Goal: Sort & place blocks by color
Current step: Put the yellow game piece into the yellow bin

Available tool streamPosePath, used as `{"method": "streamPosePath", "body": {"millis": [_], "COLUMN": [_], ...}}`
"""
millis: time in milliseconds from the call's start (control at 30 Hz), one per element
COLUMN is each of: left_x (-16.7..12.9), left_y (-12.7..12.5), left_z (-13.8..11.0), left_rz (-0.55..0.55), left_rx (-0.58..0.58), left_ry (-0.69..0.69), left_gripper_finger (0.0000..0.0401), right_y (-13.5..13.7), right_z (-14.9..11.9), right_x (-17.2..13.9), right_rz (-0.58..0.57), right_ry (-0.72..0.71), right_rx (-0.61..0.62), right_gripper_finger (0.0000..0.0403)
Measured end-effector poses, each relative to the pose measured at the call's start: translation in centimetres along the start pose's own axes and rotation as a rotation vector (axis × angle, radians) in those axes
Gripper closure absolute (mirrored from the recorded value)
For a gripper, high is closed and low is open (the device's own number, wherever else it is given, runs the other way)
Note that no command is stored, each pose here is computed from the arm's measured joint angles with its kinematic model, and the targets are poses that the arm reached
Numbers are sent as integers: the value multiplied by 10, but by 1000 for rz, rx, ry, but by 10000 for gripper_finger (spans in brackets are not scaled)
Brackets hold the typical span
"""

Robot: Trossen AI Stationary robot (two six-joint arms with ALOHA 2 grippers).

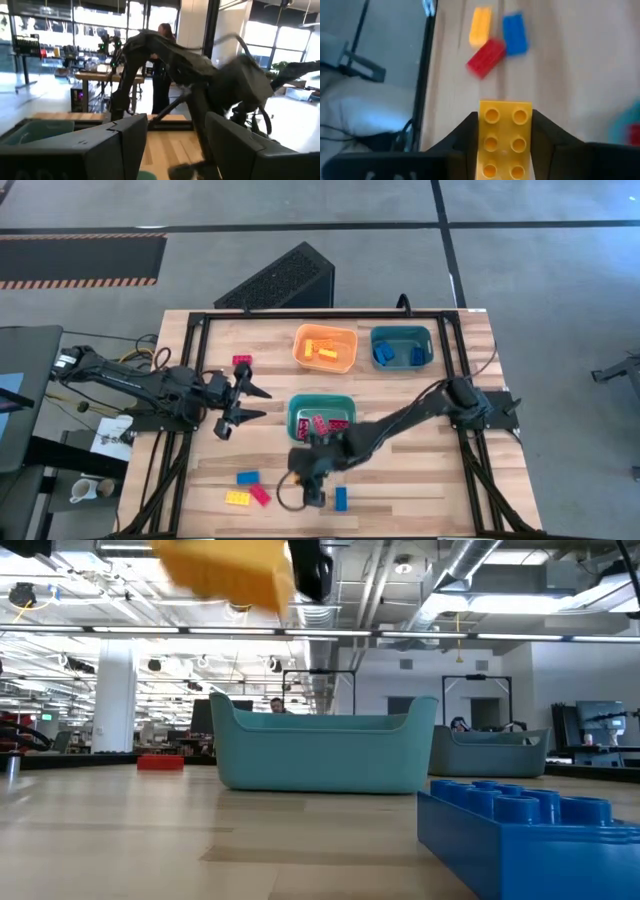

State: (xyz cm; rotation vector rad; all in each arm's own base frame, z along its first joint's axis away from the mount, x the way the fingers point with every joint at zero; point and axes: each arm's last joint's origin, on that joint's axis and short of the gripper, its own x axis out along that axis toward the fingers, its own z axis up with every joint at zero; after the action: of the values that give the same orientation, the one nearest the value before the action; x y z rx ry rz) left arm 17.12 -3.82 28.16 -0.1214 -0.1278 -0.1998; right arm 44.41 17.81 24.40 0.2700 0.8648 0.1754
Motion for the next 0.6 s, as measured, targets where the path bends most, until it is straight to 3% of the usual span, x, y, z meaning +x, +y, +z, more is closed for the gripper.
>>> {"method": "streamPosePath", "body": {"millis": [133,233,400,600], "left_x": [-3,-6,-8,-8], "left_y": [0,-1,-1,-1], "left_z": [4,6,6,5], "left_rz": [-1,-7,-32,-35], "left_rx": [16,16,16,17], "left_ry": [-19,-26,-18,-9], "left_gripper_finger": [214,214,214,214], "right_y": [-16,-40,-96,-166], "right_z": [27,39,46,39], "right_x": [-45,-71,-96,-115], "right_rz": [-24,-95,-211,-313], "right_ry": [-98,-150,-191,-268], "right_rx": [-55,-59,12,122], "right_gripper_finger": [248,250,272,253]}}
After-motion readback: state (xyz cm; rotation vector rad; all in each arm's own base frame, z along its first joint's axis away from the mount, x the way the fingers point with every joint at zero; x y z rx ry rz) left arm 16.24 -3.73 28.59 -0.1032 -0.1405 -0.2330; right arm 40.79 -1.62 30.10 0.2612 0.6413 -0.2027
